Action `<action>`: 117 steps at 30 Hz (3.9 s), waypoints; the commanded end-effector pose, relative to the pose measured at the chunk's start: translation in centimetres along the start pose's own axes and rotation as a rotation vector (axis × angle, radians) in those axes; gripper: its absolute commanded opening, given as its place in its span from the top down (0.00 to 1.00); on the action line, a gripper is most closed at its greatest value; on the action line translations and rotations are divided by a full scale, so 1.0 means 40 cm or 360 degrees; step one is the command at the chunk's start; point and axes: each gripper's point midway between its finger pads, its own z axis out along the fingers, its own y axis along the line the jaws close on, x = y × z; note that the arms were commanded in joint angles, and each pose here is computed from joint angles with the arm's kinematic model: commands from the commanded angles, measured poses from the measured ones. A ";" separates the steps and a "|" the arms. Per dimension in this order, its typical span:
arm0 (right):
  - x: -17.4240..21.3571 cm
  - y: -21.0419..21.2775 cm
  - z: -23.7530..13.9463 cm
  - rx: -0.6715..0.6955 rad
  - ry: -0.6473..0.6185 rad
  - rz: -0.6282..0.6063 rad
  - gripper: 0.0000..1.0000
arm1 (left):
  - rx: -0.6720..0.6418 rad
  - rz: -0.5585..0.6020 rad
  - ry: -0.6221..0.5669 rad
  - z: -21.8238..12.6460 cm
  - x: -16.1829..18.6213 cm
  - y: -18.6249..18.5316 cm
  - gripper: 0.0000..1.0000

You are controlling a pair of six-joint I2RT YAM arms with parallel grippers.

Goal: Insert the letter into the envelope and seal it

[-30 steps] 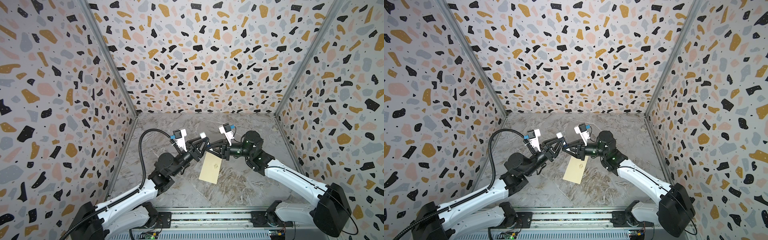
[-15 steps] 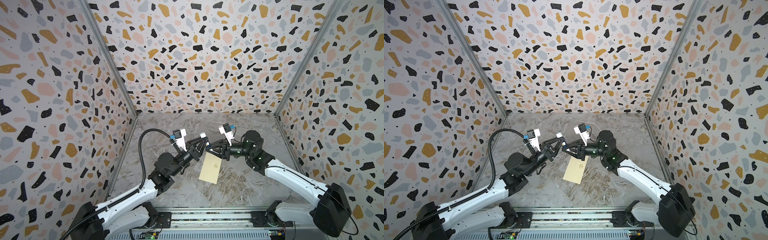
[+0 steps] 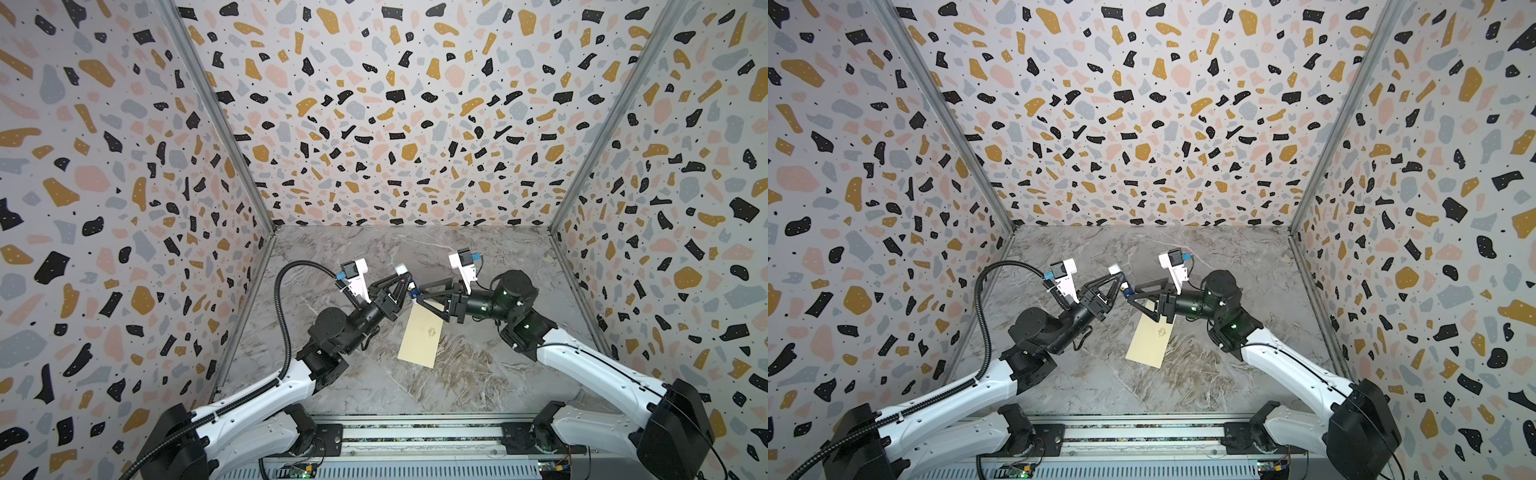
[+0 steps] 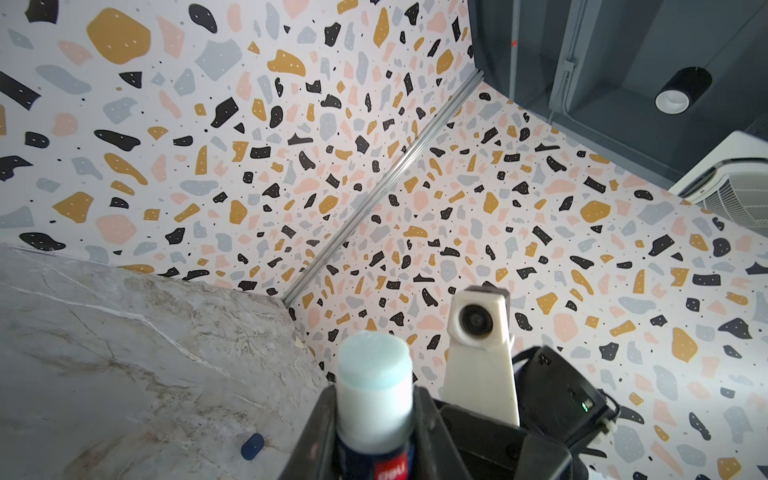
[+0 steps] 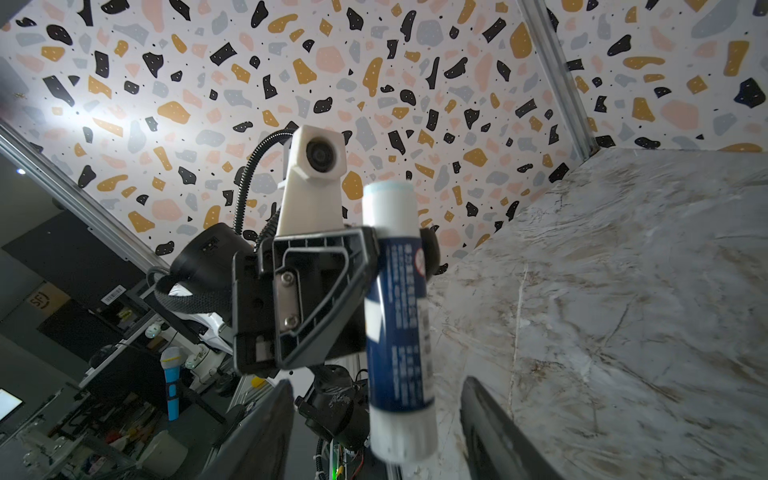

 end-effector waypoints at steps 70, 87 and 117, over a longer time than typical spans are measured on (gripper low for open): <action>-0.108 0.042 0.118 0.0815 -0.0238 -0.0728 0.90 | -0.0090 -0.0098 -0.0080 -0.014 -0.001 0.044 1.00; -0.044 0.060 0.203 0.1535 -0.0020 -0.1711 0.90 | -0.0165 -0.0044 -0.0032 -0.008 0.027 0.076 1.00; -0.036 0.090 0.011 -0.0075 -0.0273 -0.0099 0.27 | 0.0097 -0.0143 -0.0152 -0.014 -0.064 -0.046 1.00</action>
